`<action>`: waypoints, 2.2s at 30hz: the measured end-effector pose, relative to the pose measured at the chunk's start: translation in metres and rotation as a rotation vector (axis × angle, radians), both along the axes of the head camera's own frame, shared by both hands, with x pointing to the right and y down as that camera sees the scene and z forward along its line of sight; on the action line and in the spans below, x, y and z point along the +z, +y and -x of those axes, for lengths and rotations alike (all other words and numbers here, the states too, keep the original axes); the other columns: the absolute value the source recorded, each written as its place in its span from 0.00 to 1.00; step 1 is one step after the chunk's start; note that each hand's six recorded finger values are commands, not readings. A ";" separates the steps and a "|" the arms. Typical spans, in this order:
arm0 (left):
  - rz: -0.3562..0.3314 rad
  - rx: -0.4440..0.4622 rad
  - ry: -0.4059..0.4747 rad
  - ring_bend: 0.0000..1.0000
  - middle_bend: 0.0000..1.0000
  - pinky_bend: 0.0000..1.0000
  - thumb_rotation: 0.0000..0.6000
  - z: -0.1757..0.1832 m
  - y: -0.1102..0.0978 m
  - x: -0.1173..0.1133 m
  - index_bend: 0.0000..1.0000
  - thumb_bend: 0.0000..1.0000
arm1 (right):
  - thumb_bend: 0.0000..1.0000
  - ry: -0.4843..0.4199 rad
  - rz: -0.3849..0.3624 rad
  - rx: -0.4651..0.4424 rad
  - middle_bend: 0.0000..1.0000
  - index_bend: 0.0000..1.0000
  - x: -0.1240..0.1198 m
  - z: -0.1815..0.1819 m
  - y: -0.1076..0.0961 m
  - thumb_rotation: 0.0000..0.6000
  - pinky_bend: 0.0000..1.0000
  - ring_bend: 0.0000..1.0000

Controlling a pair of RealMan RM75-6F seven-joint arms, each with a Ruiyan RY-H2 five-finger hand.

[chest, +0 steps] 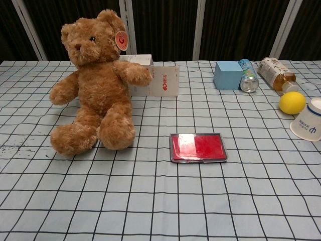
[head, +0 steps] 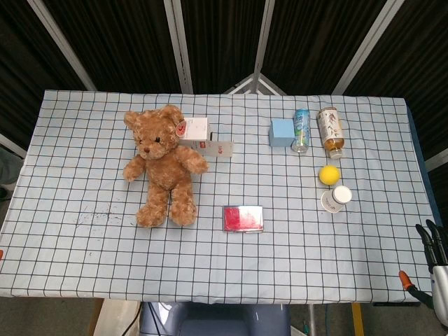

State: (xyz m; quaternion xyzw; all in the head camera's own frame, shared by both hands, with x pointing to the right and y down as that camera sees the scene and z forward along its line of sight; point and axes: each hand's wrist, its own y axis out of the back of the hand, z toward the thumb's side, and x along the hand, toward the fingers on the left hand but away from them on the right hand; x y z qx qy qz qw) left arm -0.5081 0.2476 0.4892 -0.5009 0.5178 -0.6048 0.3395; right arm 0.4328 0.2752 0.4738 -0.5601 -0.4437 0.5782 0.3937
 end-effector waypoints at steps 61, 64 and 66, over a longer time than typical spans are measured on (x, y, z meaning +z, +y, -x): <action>0.313 -0.412 0.995 0.00 0.08 0.00 1.00 -0.059 -0.141 0.168 0.24 0.20 | 0.22 0.021 0.066 0.021 0.06 0.06 0.018 -0.005 0.001 1.00 0.00 0.07; 0.324 -0.446 1.038 0.00 0.08 0.00 1.00 -0.070 -0.152 0.182 0.24 0.20 | 0.22 0.024 0.069 0.026 0.06 0.06 0.018 -0.006 0.001 1.00 0.00 0.07; 0.330 -0.468 1.059 0.00 0.08 0.00 1.00 -0.076 -0.157 0.191 0.24 0.20 | 0.22 0.024 0.070 0.027 0.06 0.06 0.019 -0.007 0.001 1.00 0.00 0.07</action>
